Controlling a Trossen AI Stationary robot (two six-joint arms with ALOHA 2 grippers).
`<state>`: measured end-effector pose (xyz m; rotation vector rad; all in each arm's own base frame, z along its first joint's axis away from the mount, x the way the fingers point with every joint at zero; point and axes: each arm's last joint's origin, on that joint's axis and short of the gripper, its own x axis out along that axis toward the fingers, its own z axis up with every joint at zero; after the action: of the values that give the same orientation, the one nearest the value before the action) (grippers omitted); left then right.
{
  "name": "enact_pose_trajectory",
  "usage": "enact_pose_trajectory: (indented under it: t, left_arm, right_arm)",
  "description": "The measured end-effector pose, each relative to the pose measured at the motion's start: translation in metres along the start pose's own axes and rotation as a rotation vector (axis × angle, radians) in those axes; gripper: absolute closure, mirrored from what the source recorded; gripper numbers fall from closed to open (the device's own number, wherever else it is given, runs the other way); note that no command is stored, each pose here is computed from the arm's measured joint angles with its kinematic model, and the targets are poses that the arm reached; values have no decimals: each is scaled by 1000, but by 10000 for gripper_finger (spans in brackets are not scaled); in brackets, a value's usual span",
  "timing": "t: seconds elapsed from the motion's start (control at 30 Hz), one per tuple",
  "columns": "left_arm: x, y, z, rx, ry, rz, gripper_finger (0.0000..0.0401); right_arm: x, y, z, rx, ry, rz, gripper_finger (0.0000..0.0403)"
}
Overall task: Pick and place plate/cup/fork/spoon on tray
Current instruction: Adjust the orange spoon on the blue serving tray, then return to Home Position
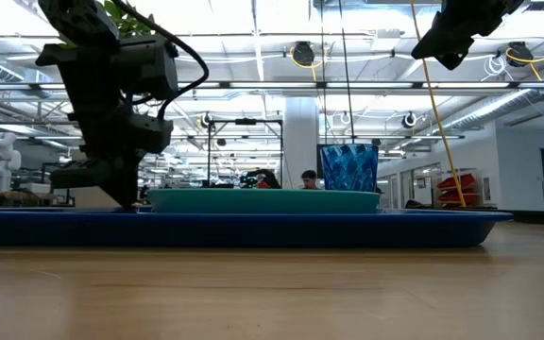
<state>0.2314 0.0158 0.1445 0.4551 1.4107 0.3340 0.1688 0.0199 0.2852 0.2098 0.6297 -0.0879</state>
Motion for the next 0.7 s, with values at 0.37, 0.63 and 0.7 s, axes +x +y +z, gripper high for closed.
enact_pose_trajectory:
  t: [0.37, 0.63, 0.7]
  left_arm:
    - [1, 2, 0, -5, 5, 14, 320]
    - [-14, -1, 6, 43, 17, 16, 320]
    - [-23, 0, 12, 40, 10, 30, 320]
  right_arm:
    - [0, 0, 0, 0, 0, 0, 403]
    - [0, 0, 0, -3, 0, 0, 403]
    - [0, 0, 0, -4, 0, 0, 403]
